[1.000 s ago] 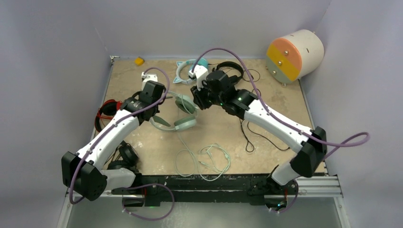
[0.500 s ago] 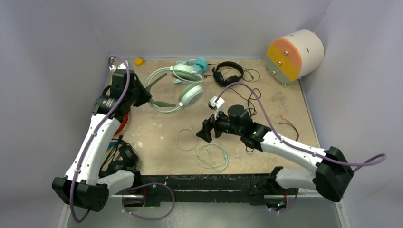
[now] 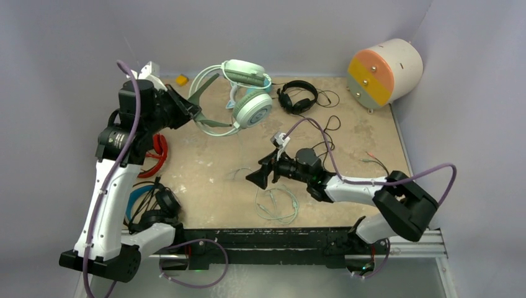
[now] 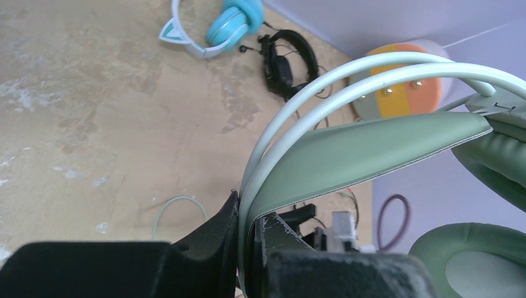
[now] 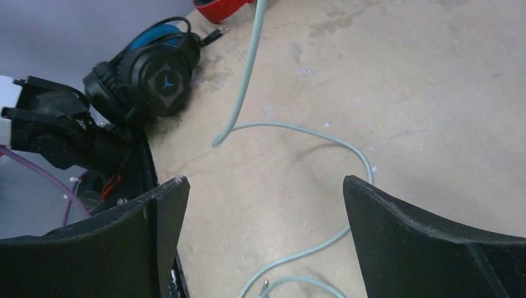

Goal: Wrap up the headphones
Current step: Wrap the headphones cable around the headphones.

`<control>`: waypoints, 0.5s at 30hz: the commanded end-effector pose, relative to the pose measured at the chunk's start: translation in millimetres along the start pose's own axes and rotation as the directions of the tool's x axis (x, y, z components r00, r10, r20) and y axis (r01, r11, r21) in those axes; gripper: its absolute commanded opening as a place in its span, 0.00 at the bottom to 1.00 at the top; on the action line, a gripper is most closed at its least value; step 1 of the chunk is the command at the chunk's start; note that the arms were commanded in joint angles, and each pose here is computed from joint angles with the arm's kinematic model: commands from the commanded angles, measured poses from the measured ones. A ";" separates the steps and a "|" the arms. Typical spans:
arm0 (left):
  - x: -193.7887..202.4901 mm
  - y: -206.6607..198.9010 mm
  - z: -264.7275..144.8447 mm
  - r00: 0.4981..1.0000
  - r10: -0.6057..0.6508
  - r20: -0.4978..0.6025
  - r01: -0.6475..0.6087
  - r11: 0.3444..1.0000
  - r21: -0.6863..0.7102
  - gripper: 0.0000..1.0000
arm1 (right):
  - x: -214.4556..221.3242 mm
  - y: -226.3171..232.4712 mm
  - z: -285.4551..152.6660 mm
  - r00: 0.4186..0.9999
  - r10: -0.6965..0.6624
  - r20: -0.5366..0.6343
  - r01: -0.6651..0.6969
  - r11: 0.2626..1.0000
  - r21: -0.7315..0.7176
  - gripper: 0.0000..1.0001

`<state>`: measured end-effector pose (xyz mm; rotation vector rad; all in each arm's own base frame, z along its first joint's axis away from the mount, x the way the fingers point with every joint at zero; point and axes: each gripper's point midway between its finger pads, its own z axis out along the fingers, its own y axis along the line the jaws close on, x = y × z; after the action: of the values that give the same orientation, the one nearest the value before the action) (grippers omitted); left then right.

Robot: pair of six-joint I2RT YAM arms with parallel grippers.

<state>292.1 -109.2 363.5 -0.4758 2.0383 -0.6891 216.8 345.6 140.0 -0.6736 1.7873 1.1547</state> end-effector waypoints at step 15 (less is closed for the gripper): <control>-43.2 -72.9 -58.4 0.993 -0.060 0.098 0.034 0.969 0.245 0.00 | -84.2 46.1 68.7 0.964 -0.052 0.260 0.118 0.962 -0.248 0.94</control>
<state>272.5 -117.6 424.4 -0.4106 1.9313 -0.8058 235.9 408.3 187.6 -0.7139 1.5344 1.3706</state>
